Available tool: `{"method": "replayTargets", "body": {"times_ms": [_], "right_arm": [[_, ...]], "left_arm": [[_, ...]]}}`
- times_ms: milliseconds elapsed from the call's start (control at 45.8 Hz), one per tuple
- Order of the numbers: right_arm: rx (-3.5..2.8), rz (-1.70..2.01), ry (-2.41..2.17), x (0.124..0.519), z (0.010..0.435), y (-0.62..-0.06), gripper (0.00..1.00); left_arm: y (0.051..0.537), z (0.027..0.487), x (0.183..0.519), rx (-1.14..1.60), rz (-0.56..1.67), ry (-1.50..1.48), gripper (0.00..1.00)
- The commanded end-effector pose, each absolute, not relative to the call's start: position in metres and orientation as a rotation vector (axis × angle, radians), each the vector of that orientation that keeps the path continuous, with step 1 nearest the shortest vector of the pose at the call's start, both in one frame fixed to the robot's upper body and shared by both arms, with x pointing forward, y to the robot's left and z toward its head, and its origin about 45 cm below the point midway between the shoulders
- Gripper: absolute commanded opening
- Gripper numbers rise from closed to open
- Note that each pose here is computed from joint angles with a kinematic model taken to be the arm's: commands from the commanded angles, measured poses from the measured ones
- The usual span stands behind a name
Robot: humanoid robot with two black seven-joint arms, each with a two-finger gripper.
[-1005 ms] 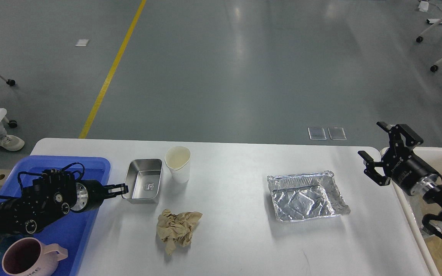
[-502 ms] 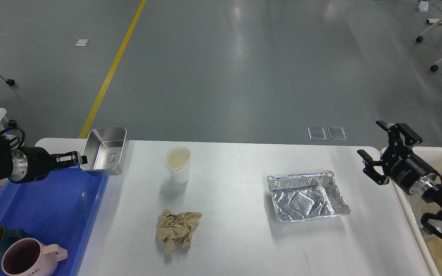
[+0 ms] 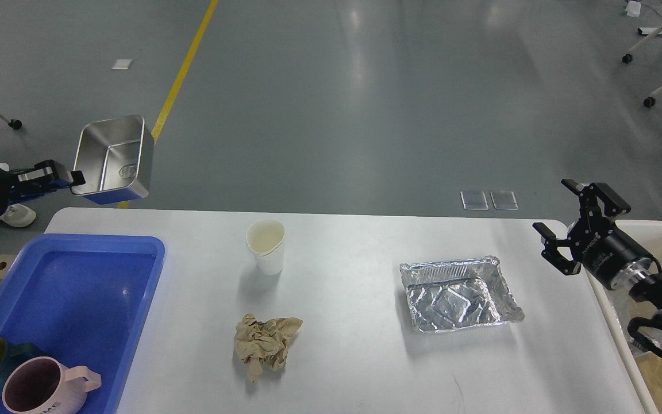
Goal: Tidy desktop
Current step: 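Lift the steel tray and lower it into the blue bin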
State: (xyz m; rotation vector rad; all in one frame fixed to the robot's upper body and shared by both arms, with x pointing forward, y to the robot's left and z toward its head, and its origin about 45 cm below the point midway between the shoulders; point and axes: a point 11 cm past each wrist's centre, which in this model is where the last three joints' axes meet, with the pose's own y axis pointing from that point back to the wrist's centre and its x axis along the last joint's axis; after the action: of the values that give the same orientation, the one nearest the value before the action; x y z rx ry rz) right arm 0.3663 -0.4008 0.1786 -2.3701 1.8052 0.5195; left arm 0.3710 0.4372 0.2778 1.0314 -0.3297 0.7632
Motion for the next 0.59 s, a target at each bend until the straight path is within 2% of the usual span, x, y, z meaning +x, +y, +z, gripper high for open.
{"method": "replayTargets", "body": {"times_ms": [0, 262, 568], "right_arm": [[-2.370, 0.516, 1.805, 0.367, 0.179, -0.401, 1.00], [-2.370, 0.531, 1.797, 0.366, 0.175, -0.398, 1.00], [-2.375, 0.546, 1.796, 0.362, 0.171, -0.398, 1.00]], "left_arm": [[0.467, 0.245, 0.345, 1.069, 0.863, -0.228, 0.01], [0.519, 0.191, 0.295, 1.154, 0.980, -0.055, 0.01], [0.508, 0.134, 0.282, 1.174, 0.979, 0.032, 0.01]]}}
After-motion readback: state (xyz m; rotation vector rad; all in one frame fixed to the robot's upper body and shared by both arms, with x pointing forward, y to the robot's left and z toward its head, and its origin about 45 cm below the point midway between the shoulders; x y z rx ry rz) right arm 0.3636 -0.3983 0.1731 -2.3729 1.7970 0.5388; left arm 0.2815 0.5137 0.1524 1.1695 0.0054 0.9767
